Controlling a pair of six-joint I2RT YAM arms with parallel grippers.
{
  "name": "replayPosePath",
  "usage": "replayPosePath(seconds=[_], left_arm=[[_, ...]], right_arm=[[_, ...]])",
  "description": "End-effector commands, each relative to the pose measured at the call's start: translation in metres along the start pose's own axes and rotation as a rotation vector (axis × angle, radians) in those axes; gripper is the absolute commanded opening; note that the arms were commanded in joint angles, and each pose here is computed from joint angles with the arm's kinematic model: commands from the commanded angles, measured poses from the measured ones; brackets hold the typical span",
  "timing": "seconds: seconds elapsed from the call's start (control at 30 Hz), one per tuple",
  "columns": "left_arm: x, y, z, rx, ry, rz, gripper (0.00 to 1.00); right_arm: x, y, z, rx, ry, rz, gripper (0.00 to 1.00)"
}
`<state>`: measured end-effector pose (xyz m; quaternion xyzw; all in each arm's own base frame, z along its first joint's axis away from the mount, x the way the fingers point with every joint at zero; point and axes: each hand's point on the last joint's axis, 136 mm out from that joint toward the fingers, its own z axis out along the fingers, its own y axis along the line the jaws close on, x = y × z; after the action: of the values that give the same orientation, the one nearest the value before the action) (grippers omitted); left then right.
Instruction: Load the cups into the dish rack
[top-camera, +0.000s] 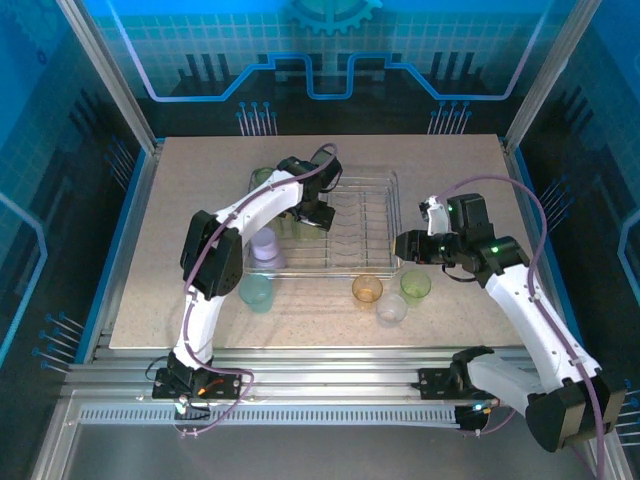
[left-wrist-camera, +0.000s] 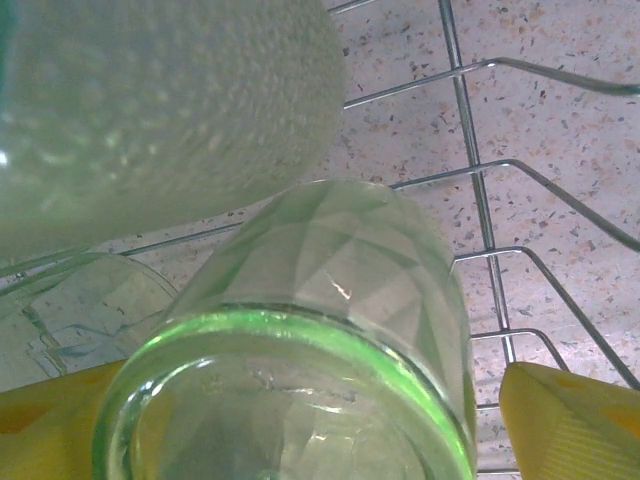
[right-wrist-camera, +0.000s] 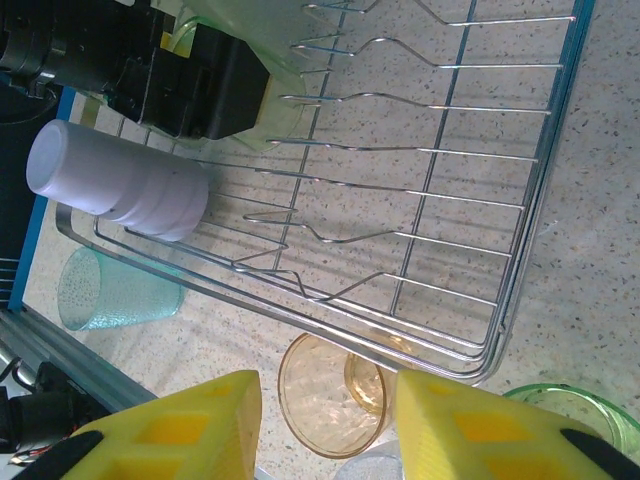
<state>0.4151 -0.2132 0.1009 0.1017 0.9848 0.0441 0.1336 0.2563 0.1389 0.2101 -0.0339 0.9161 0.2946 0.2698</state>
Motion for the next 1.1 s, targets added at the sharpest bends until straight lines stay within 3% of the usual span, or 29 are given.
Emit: replayPosePath(seconds=[0.0, 0.43, 0.73, 0.9, 1.07], left_arm=[[-0.004, 0.003, -0.029, 0.003, -0.068, -0.001, 0.91], [0.008, 0.004, -0.082, 0.065, -0.190, -0.008, 0.90], [0.033, 0.034, -0.141, 0.125, -0.462, -0.114, 0.90], [0.064, 0.053, -0.158, 0.157, -0.607, -0.157, 0.90], [0.098, 0.068, -0.154, 0.162, -0.671, -0.176, 0.95]], right_arm=[[0.003, -0.002, -0.006, 0.009, -0.003, 0.029, 0.40], [0.004, 0.012, -0.019, -0.009, 0.003, 0.026, 0.42], [0.019, 0.044, -0.013, 0.037, 0.088, -0.067, 0.49], [0.031, 0.067, 0.009, 0.038, 0.119, -0.095, 0.49], [0.056, 0.099, 0.052, 0.049, 0.171, -0.153, 0.50]])
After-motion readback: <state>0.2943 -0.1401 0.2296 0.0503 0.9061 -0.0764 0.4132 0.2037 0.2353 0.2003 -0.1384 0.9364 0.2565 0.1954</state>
